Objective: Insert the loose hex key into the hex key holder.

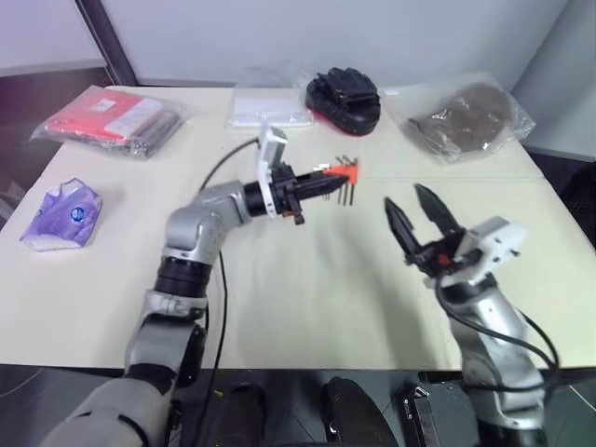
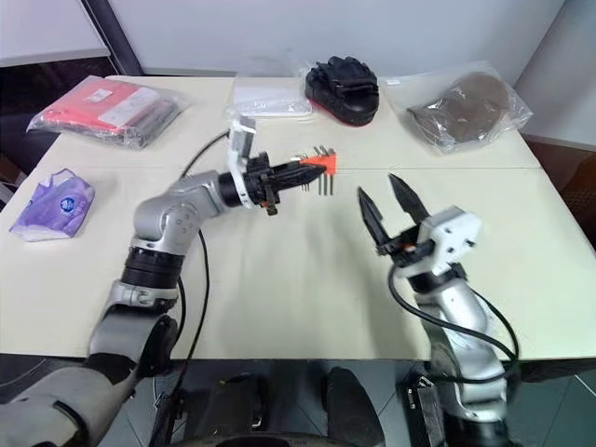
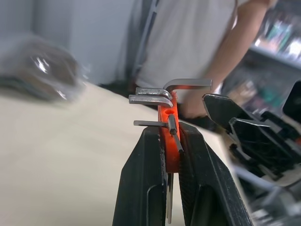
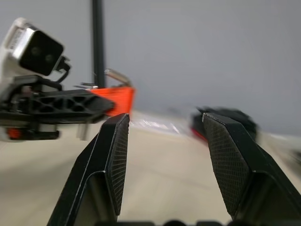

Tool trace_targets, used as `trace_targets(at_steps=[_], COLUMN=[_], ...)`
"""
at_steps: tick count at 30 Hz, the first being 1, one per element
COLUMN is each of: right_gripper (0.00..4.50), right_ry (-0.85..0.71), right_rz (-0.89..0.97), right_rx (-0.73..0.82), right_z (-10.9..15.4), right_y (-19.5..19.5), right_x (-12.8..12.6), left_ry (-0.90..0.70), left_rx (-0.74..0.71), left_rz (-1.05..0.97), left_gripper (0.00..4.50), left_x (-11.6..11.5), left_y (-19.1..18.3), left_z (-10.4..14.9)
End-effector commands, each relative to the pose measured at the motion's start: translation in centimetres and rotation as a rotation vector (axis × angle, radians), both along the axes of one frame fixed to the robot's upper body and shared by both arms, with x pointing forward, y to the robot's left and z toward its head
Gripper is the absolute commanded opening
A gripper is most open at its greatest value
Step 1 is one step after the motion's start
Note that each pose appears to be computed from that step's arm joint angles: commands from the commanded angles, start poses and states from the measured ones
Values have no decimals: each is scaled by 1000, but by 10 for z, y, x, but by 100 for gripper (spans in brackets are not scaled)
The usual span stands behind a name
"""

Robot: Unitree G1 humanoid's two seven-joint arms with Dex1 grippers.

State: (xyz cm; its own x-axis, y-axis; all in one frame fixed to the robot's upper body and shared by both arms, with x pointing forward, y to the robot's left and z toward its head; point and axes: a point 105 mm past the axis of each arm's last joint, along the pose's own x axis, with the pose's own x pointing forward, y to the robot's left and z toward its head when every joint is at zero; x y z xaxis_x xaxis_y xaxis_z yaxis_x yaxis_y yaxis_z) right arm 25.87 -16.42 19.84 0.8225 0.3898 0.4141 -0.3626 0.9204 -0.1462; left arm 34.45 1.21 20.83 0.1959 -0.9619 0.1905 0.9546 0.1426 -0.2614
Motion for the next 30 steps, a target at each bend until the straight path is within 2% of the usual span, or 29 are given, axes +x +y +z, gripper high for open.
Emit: trace_targets(at_steps=[1,9,19,24,28,29,30], right_gripper=[256,256,256,262,262,262,262], right_ry=[-29,23,39,43,56,68,85], right_rz=[-44,-123,-135,-133,-116,-107,-96], right_rx=[-21,-28,-29,-32,-55,-68,-83], right_z=[9,-6,-12,-13,-14,-15,-17], right_y=[-11,-16,-10,-10,-9,-9,-9], right_x=[-14,-27,-29,-27,-26,-26,-25], left_ry=[89,388,451,435,352,318,272], left_rx=[-4,33,159,154,199,210,227], left_rz=[3,64,98,151,197,206,215], left_gripper=[0,0,0,220,422,441,441], left_x=[0,6,3,9,12,13,14], left_y=[-8,-18,-4,14,28,32,37], left_z=[-16,-74,-113,-107,-104,-100,-96])
